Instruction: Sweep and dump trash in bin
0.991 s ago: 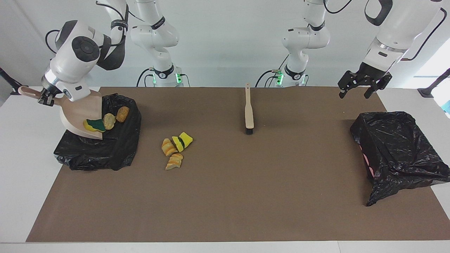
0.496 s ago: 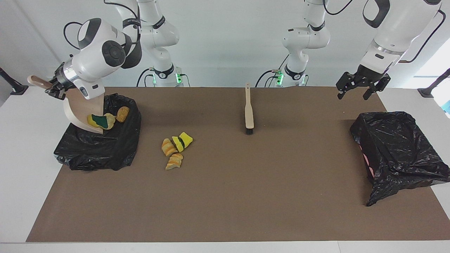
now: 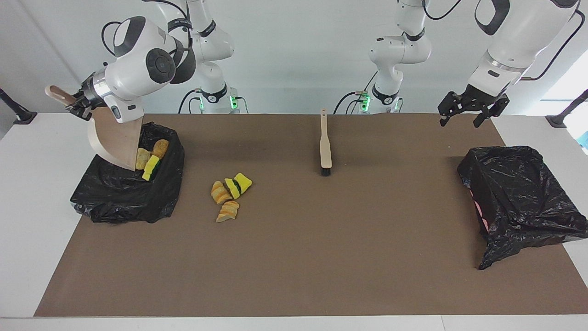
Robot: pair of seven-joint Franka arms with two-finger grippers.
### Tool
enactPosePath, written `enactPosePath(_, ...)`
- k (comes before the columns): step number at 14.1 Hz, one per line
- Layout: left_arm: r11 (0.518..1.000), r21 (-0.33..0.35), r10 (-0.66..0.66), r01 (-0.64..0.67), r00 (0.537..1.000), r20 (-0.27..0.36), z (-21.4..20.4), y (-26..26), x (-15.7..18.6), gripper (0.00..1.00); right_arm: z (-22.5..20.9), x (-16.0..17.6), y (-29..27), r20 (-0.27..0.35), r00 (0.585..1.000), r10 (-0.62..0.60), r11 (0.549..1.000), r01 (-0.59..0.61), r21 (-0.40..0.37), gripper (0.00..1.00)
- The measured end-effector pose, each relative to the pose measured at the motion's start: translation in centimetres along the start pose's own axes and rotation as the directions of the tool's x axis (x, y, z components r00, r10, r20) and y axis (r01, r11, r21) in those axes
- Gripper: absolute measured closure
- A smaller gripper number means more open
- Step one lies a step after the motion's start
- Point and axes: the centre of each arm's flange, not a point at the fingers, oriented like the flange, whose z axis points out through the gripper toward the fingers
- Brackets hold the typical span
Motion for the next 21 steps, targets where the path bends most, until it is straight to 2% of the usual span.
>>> enactPosePath(2,1.0,0.0,0.002,-0.002,1.0,0.007,0.1,0.1,-0.1,0.0,-0.4,-0.8,-0.3,-0.003,0.999,0.035,0.999,-0.035,-0.005,0.68)
enactPosePath(4,1.0,0.0,0.003,-0.003,1.0,0.009,0.1,0.1,-0.1,0.0,-1.3,-3.2,-1.4,-0.04,0.992,0.116,0.993,-0.116,-0.007,0.68)
enactPosePath(6,1.0,0.0,0.0,0.0,1.0,0.015,0.1,0.0,-0.2,0.0,-2.6,-5.6,-2.9,-0.132,0.965,0.226,0.974,-0.225,0.02,0.68)
enactPosePath(8,1.0,-0.001,-0.01,0.01,1.0,0.015,0.1,-0.6,-0.2,0.0,-3.9,-6.9,-4.2,-0.239,0.894,0.378,0.925,-0.373,0.07,0.68)
enactPosePath(10,1.0,-0.002,-0.016,0.016,1.0,0.015,0.1,-0.9,-0.2,0.0,-5.1,-6.3,-5.0,-0.322,0.759,0.566,0.823,-0.54,0.176,0.68)
enactPosePath(12,1.0,-0.002,-0.016,0.016,1.0,0.015,0.1,-0.9,-0.2,0.0,-7.0,-4.3,-5.1,-0.36,0.583,0.728,0.684,-0.657,0.318,0.68)
enactPosePath(13,1.0,-0.002,-0.016,0.016,1.0,0.015,0.1,-0.9,-0.2,0.0,-8.4,-3.1,-5.2,-0.364,0.495,0.789,0.611,-0.692,0.385,0.68)
enactPosePath(15,1.0,-0.002,-0.016,0.016,1.0,0.015,0.1,-0.9,-0.2,0.0,-10.6,-1.2,-5.3,-0.356,0.368,0.859,0.507,-0.706,0.495,0.68)
enactPosePath(17,1.0,-0.002,-0.016,0.016,1.0,0.019,0.2,-0.9,-0.2,0.0,-12.7,0.9,-4.9,-0.318,0.235,0.919,0.387,-0.698,0.602,0.68)
enactPosePath(18,1.0,-0.002,-0.016,0.016,1.0,0.021,0.2,-0.9,-0.3,0.0,-14.0,2.3,-4.4,-0.298,0.187,0.936,0.341,-0.69,0.639,0.68)
enactPosePath(21,1.0,-0.002,-0.016,0.016,1.0,0.023,0.2,-0.9,-0.3,0.0,-18.2,7.9,-2.3,-0.254,0.105,0.961,0.258,-0.662,0.704,0.68)
